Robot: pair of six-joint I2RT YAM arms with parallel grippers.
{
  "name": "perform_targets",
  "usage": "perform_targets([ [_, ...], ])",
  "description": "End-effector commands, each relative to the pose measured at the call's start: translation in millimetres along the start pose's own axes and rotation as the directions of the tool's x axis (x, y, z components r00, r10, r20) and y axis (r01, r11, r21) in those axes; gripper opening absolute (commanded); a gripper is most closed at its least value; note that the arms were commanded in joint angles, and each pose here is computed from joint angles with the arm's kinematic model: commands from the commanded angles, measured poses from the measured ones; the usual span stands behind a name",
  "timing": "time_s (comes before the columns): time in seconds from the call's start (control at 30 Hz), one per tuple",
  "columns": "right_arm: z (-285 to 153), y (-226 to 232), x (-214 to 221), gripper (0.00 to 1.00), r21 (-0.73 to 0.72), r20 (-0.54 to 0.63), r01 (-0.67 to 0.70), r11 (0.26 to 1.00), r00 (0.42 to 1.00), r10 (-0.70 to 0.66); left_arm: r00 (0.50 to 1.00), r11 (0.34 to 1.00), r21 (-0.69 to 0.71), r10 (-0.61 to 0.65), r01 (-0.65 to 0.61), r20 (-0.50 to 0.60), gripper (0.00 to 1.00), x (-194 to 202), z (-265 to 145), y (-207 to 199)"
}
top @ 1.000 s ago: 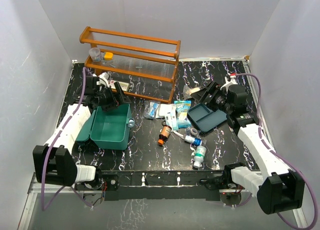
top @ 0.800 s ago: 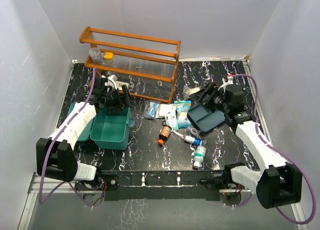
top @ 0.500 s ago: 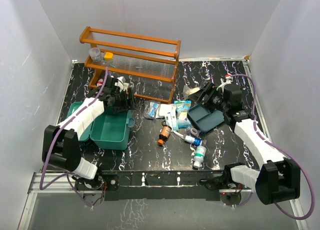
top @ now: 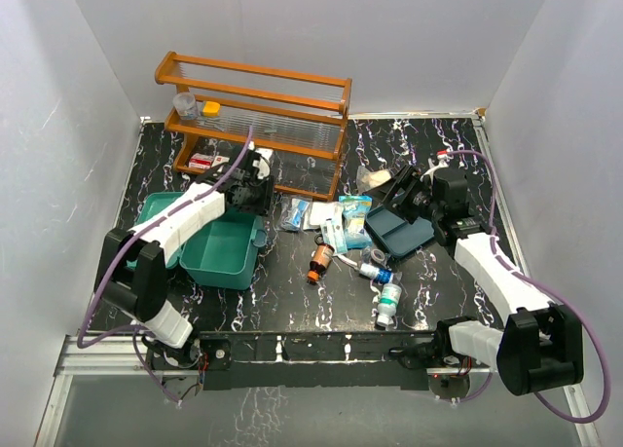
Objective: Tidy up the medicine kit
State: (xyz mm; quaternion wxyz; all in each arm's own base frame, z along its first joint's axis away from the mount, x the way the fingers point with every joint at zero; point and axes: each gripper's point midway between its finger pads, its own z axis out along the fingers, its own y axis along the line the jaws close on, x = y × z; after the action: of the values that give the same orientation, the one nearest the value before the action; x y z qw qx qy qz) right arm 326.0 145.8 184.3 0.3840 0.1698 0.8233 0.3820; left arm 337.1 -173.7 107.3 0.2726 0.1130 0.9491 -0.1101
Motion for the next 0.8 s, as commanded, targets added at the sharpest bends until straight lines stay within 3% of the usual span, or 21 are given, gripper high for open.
perform_targets([
  [0.0, 4.3, 5.9, -11.8, 0.68, -0.026, 0.037, 0.027, 0.999, 0.999, -0.026, 0.993, 0.992, 0.018, 0.122, -0.122, 0.011, 0.37, -3.9, -2.7, -15.8],
  [0.2, 5.4, 2.6, -9.1, 0.68, -0.017, 0.029, 0.022, 1.000, 0.999, -0.021, 0.974, 0.968, 0.110, 0.222, -0.225, 0.041, 0.33, 7.7, -5.5, -45.9],
  [0.57, 3.7, -5.2, -4.2, 0.68, 0.010, 0.024, 0.009, 1.000, 1.000, -0.009, 0.913, 0.897, 0.172, 0.397, -0.408, 0.095, 0.30, 17.4, -9.0, -62.5],
  [0.77, 2.0, -24.7, 3.2, 0.66, 0.120, -0.039, 0.046, 0.992, 0.998, -0.042, 0.891, 0.848, 0.275, 0.435, -0.453, 0.128, 0.30, 31.4, -14.8, -87.9],
])
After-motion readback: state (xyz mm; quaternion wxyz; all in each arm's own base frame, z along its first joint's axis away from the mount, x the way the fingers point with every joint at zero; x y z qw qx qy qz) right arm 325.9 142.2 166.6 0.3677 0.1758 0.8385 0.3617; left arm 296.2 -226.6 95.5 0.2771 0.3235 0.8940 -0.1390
